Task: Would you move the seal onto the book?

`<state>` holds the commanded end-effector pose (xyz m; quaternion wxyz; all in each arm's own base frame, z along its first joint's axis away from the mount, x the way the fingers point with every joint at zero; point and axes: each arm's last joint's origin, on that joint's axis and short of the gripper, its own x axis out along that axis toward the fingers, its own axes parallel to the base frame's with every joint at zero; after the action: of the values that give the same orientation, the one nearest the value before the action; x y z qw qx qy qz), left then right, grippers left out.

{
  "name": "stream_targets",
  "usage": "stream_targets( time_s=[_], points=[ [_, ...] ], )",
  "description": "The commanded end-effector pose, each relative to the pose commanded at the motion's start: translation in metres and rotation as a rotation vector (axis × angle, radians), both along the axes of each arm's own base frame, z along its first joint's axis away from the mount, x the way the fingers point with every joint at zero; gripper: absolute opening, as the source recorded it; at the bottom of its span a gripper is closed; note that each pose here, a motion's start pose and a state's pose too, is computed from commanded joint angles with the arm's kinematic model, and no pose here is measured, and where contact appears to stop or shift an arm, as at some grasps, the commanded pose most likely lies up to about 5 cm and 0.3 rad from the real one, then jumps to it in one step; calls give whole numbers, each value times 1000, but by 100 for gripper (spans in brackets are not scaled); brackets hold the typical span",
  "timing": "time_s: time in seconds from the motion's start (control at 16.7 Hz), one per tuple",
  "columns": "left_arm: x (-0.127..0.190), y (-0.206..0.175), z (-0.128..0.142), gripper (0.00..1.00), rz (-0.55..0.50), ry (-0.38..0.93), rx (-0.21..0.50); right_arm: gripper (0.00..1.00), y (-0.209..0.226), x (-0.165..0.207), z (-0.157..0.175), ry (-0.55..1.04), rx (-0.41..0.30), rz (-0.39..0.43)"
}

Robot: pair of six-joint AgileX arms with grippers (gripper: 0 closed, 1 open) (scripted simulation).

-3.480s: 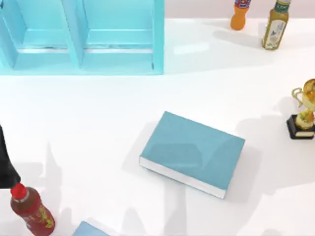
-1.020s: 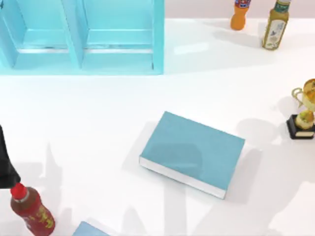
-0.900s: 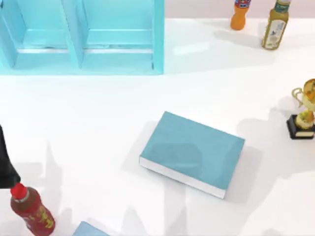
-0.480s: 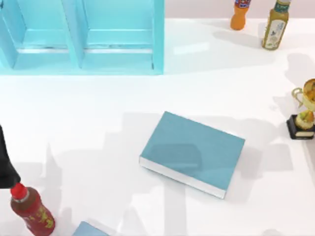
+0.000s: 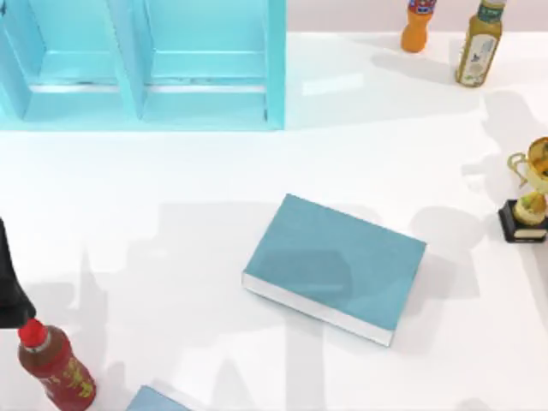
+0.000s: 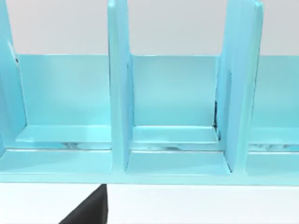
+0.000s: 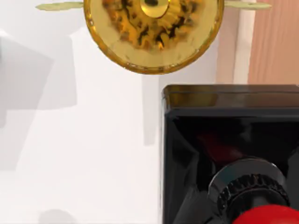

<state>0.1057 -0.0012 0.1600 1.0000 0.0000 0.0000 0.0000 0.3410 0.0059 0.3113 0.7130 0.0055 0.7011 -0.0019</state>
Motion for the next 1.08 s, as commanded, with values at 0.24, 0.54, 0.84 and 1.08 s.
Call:
stream_targets(
  time_s=[0.24, 0.54, 0.84, 1.08],
  points=[
    [0, 0, 0, 100, 0, 0, 0, 0, 54, 14, 4, -113, 24, 46],
    [0, 0, 0, 100, 0, 0, 0, 0, 172, 15, -26, -125, 69, 90],
    [0, 0, 0, 100, 0, 0, 0, 0, 251, -9, -76, -20, 23, 37],
    [0, 0, 0, 100, 0, 0, 0, 0, 259, -12, -89, 14, -7, -5]
  ],
)
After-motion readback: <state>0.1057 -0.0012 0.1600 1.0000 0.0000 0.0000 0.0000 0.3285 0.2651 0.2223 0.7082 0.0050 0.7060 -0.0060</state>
